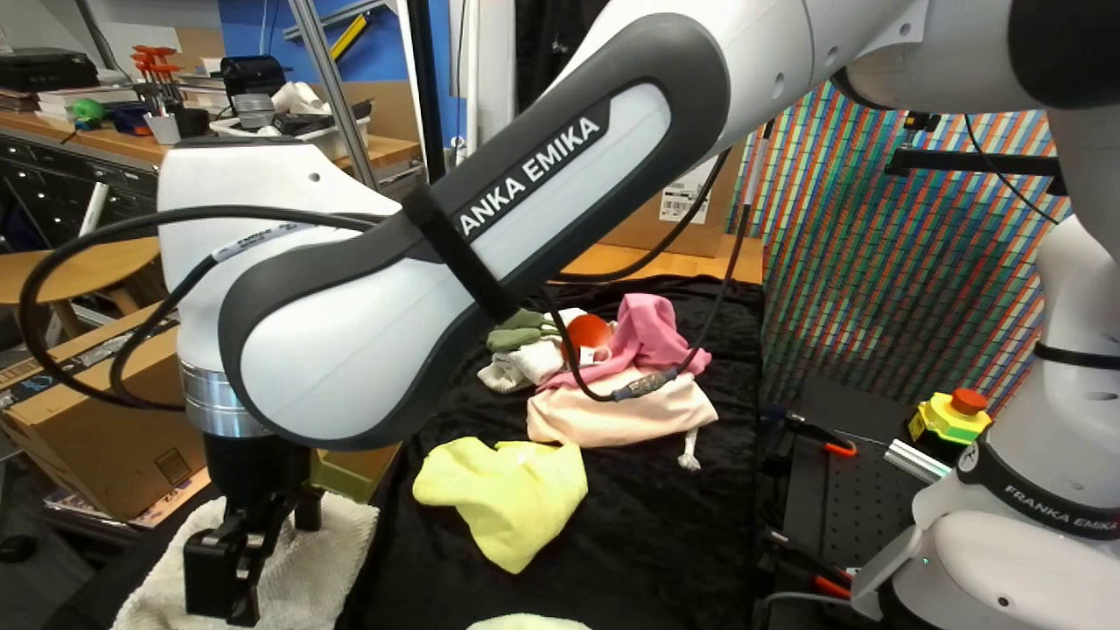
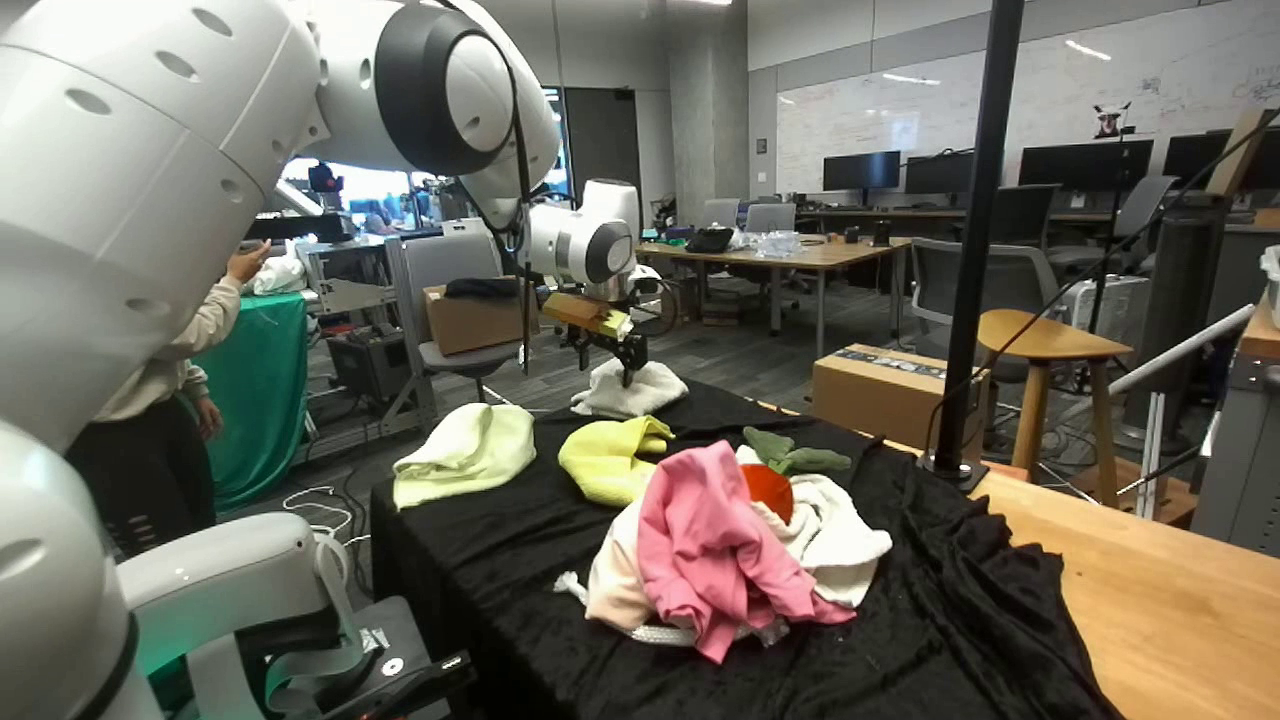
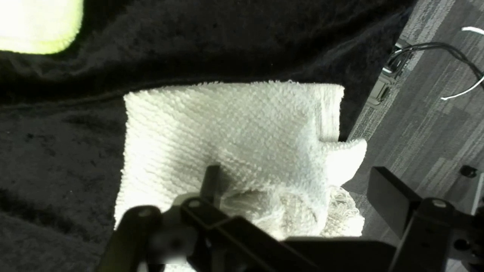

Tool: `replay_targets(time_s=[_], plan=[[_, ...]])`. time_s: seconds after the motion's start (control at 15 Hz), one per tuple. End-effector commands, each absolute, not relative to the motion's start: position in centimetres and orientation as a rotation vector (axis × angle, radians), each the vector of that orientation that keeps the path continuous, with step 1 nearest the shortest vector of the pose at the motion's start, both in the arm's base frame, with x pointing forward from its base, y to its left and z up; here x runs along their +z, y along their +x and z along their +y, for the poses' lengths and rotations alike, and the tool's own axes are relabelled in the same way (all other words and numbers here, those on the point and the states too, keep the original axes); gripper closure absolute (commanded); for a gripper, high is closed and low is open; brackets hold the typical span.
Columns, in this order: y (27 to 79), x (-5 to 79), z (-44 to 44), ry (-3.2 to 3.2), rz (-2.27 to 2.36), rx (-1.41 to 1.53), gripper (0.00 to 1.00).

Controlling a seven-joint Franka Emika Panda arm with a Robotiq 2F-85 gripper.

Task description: Put the things on one heap

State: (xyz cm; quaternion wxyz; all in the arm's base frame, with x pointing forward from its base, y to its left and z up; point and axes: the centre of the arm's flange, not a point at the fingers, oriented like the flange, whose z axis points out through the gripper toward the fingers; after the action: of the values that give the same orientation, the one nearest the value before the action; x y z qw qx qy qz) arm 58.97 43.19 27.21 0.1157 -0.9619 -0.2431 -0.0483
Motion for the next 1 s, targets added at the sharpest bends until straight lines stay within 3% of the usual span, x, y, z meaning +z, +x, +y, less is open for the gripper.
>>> replay_targets(time_s=[0.0, 0.87, 0.93], plan=[[59.2, 27.0, 43.2, -2.775, -0.725, -0.189, 0.00], [59.7, 24.7, 42.7, -2.785, -0.760, -0.161, 0.00], [59.7, 24.7, 42.6, -2.785, -0.763, -0.161, 0.07]])
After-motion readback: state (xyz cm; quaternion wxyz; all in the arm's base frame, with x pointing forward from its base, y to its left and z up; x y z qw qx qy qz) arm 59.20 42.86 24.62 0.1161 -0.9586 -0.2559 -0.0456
